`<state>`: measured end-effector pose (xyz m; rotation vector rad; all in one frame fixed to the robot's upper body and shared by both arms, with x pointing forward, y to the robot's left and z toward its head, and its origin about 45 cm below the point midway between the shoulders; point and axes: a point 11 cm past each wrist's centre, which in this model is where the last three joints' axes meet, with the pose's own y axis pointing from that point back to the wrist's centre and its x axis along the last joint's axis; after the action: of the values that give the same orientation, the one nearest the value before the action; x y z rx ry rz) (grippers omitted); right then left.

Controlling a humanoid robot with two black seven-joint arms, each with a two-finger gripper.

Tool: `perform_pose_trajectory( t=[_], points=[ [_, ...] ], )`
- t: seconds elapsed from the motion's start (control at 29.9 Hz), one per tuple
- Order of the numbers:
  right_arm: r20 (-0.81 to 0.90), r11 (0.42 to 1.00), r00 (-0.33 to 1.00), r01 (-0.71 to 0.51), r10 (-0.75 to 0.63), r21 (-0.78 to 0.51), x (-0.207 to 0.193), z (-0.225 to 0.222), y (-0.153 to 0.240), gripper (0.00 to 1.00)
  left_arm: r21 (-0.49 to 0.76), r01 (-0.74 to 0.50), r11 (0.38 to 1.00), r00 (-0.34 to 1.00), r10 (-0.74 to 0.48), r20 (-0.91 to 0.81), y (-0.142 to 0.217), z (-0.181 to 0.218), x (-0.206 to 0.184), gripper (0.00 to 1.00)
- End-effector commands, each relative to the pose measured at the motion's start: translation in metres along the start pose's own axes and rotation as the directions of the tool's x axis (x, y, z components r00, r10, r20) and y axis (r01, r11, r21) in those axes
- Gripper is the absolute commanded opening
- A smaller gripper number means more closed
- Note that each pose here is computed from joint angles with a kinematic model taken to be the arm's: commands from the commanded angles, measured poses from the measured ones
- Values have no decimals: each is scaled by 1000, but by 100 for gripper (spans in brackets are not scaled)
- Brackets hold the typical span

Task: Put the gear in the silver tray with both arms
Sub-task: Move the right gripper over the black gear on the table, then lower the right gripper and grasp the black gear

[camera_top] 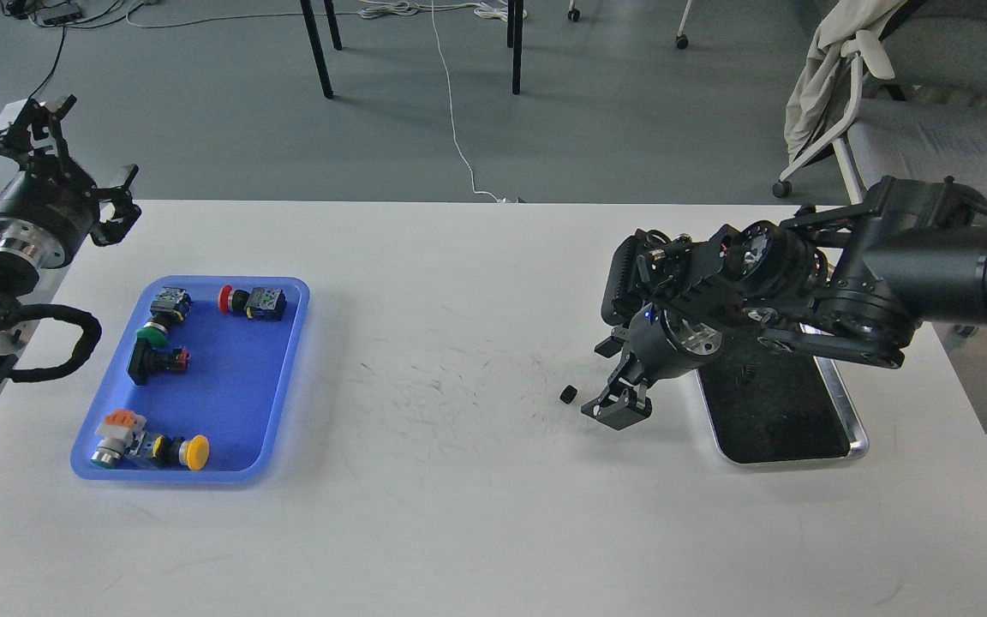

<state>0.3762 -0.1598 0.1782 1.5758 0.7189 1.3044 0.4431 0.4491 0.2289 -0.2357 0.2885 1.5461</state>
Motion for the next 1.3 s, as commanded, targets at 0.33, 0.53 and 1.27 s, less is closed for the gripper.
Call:
perform_pose_trajectory(
  t=[0.33,0.53,1.27],
  points=[
    [-27,1000,1000,-2,2,-3,15,-3,-19,78,-11,29,1000,1000,-29,-10,1,3,-1,99],
    [-27,1000,1000,-2,1,-9,17,-3,-31,72,-12,27,1000,1000,-27,-7,2,5,1,99],
    [-34,1000,999,7,-7,-3,16,-6,-35,50,-18,26,1000,1000,-26,-7,3,5,3,99]
  ],
)
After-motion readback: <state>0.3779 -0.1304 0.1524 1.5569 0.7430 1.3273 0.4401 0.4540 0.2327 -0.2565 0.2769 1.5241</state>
